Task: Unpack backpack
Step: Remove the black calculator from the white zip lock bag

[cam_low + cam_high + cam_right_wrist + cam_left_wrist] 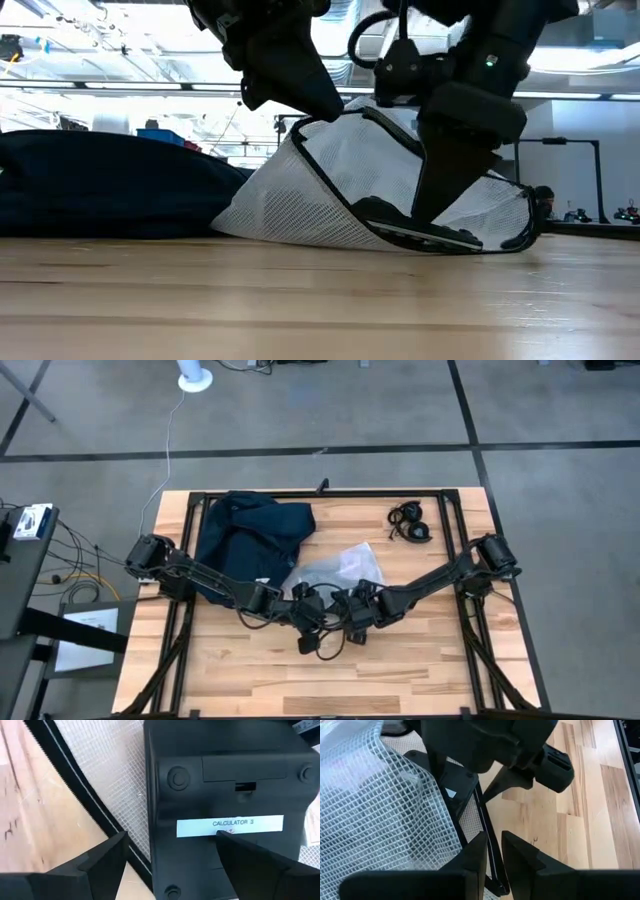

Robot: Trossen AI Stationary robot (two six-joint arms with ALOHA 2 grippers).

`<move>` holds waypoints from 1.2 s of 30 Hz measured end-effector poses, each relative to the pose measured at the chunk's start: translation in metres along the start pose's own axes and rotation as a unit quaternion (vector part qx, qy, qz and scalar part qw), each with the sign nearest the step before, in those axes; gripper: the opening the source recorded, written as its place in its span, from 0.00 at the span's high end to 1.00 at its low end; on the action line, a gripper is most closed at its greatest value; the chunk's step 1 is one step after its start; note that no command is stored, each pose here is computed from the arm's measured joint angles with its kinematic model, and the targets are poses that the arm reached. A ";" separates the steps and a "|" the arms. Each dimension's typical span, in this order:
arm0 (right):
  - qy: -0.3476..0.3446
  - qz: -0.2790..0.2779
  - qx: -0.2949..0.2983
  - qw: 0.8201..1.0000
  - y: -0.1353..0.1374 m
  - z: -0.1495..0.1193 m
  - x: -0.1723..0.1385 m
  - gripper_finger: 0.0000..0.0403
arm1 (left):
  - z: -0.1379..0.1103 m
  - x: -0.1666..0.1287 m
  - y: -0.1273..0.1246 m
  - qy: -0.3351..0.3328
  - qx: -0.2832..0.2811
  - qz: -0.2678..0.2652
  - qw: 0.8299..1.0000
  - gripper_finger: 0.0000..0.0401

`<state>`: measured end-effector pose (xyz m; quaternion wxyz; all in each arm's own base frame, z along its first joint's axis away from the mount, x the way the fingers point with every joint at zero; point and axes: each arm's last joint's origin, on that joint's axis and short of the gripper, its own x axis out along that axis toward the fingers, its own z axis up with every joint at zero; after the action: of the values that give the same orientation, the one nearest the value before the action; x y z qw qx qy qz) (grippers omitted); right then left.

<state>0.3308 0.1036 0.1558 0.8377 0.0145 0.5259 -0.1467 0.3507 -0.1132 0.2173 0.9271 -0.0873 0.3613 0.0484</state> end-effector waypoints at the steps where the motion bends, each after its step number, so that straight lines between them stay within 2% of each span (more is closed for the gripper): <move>1: -0.003 -0.014 0.000 1.000 -0.001 0.000 0.000 0.27 | 0.000 0.000 0.000 0.000 0.001 0.000 1.000 0.89; 5: -0.011 -0.036 0.000 0.999 -0.008 0.003 0.002 0.27 | 0.000 0.000 0.000 -0.001 0.002 0.000 1.000 0.89; 17: 0.005 -0.026 0.019 0.999 -0.029 0.013 0.011 0.27 | 0.000 0.000 0.001 -0.005 0.013 0.013 1.000 0.89; 23: 0.023 0.006 0.010 1.000 -0.024 0.010 0.010 0.27 | 0.000 0.000 0.001 -0.005 0.016 0.015 1.000 0.89; 27: 0.011 -0.017 -0.015 1.000 -0.023 0.010 0.009 0.27 | 0.000 0.000 0.001 -0.005 0.025 0.014 1.000 0.89; 36: 0.006 -0.039 0.003 0.999 -0.037 0.016 0.013 0.28 | 0.000 0.000 0.001 -0.007 0.029 0.018 0.999 0.89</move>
<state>0.3406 0.0623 0.1560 0.8283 -0.0025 0.5302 -0.1811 0.3508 -0.1118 0.2173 0.9306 -0.0536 0.3579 0.0550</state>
